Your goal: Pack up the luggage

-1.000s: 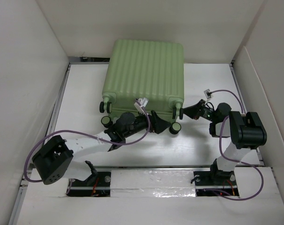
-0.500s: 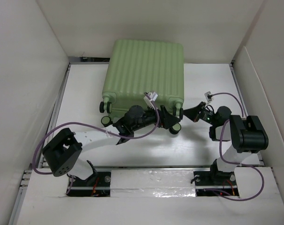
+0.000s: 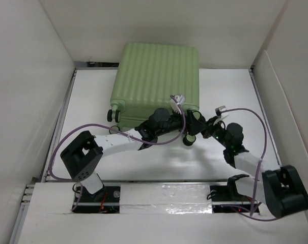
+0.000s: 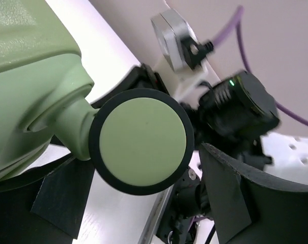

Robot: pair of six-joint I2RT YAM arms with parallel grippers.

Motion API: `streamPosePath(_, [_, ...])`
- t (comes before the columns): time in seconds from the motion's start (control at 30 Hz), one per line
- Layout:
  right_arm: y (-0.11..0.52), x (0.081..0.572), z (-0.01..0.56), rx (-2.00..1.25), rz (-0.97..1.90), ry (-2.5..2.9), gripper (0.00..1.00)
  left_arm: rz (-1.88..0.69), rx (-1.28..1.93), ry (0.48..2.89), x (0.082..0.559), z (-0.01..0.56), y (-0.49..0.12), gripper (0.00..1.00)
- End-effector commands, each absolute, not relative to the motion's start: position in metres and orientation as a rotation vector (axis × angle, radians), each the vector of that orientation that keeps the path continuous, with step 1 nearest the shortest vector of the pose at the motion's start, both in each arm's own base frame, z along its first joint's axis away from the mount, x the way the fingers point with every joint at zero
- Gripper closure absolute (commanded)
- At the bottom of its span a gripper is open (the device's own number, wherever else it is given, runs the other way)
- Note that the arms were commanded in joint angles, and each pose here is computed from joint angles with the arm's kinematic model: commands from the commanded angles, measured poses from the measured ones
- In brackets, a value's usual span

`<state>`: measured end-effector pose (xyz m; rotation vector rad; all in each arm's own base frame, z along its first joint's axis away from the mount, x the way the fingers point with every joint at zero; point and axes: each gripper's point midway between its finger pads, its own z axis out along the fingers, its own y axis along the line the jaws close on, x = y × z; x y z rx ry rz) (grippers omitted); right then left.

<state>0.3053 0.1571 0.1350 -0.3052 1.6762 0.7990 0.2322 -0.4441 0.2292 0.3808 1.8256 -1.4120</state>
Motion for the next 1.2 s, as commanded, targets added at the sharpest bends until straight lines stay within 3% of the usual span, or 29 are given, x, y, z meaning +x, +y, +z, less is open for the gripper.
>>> streamPosePath(0.0, [0.183,0.281,0.146,-0.432,0.722,1.688,1.00,-1.461,0.348,1.731,0.248,0.265,-0.454,0.22])
streamPosePath(0.2, [0.214,0.240,0.154,-0.325,0.825,1.638,1.00,-1.509,0.362,1.694,0.251,0.280,-0.468,0.24])
streamPosePath(0.57, [0.290,0.244,0.174,-0.079,0.865,1.493,1.00,-1.668,0.392,1.630,0.254,0.324,-0.489,0.26])
streamPosePath(0.7, [0.312,0.258,0.191,0.029,0.931,1.345,1.00,-1.722,0.446,1.610,0.242,0.340,-0.506,0.18])
streamPosePath(0.8, [0.330,0.262,0.175,0.067,1.013,1.341,1.00,-1.682,0.489,1.615,0.240,0.346,-0.513,0.01])
streamPosePath(0.83, [0.332,0.261,0.169,0.072,1.025,1.356,1.00,-1.676,0.497,1.618,0.239,0.347,-0.511,0.01])
streamPosePath(1.17, [0.288,0.249,0.143,0.124,0.920,1.449,1.00,-1.361,0.167,1.696,0.305,0.318,-0.349,0.01])
